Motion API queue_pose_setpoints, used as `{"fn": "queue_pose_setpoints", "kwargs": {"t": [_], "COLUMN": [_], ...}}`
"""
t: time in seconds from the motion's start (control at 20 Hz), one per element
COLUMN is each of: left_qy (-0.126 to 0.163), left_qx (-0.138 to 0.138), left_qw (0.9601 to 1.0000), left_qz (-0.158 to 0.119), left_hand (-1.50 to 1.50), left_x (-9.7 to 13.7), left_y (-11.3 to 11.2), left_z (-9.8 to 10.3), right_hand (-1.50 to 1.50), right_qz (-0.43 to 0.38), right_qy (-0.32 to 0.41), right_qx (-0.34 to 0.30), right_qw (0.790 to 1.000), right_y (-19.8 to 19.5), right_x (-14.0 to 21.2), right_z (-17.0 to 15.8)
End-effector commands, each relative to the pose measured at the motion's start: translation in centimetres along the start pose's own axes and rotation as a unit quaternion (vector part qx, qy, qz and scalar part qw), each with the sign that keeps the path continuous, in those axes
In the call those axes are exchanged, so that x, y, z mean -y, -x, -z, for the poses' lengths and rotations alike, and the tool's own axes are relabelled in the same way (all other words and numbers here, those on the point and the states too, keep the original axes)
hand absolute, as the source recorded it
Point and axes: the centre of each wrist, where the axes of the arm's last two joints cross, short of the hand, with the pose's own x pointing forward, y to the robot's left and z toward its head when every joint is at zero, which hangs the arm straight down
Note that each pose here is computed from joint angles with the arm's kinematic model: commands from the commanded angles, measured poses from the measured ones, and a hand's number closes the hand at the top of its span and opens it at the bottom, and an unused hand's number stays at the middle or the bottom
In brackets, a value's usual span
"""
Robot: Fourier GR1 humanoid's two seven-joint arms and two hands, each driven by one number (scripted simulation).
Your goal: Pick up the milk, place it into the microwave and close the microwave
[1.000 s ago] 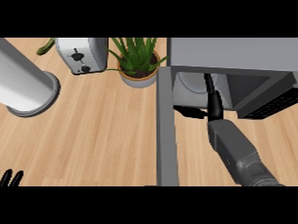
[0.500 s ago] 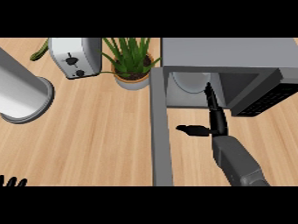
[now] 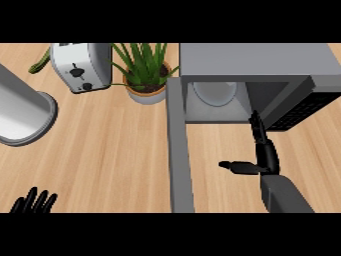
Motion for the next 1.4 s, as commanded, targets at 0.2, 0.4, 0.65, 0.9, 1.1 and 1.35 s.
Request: {"fn": "queue_pose_setpoints", "kwargs": {"t": [0.2, 0.4, 0.65, 0.9, 1.1, 1.35], "left_qy": [0.097, 0.141, 0.191, 0.172, 0.137, 0.238], "left_qx": [-0.026, -0.064, -0.054, -0.053, -0.036, -0.084], "left_qw": [0.9949, 0.9875, 0.9784, 0.9817, 0.9853, 0.9588], "left_qz": [-0.005, 0.03, 0.059, 0.061, 0.095, 0.13], "left_hand": [-1.5, 1.5, 1.5, 1.5, 1.5, 1.5], "left_x": [2.7, 3.0, 4.8, 7.3, 7.7, 7.6], "left_y": [0.5, 2.4, 3.2, 5.3, 7.1, 9.0], "left_z": [2.0, 4.7, 5.9, 10.4, 10.7, 14.1], "right_hand": [1.5, -1.5, -1.5, -1.5, -1.5, -1.5], "right_qz": [0.0, -0.002, 0.009, 0.02, 0.022, 0.027], "right_qy": [0.024, 0.033, 0.074, 0.092, 0.1, 0.094], "right_qx": [0.017, 0.01, 0.002, 0.006, 0.005, 0.001], "right_qw": [1.0, 0.999, 0.997, 0.996, 0.995, 0.995], "right_y": [-0.5, -0.8, -1.9, -3.1, -4.9, -3.7], "right_x": [5.5, 9.4, 12.6, 17.0, 17.7, 18.5], "right_z": [-3.3, -5.9, -9.8, -11.7, -11.7, -11.2]}}
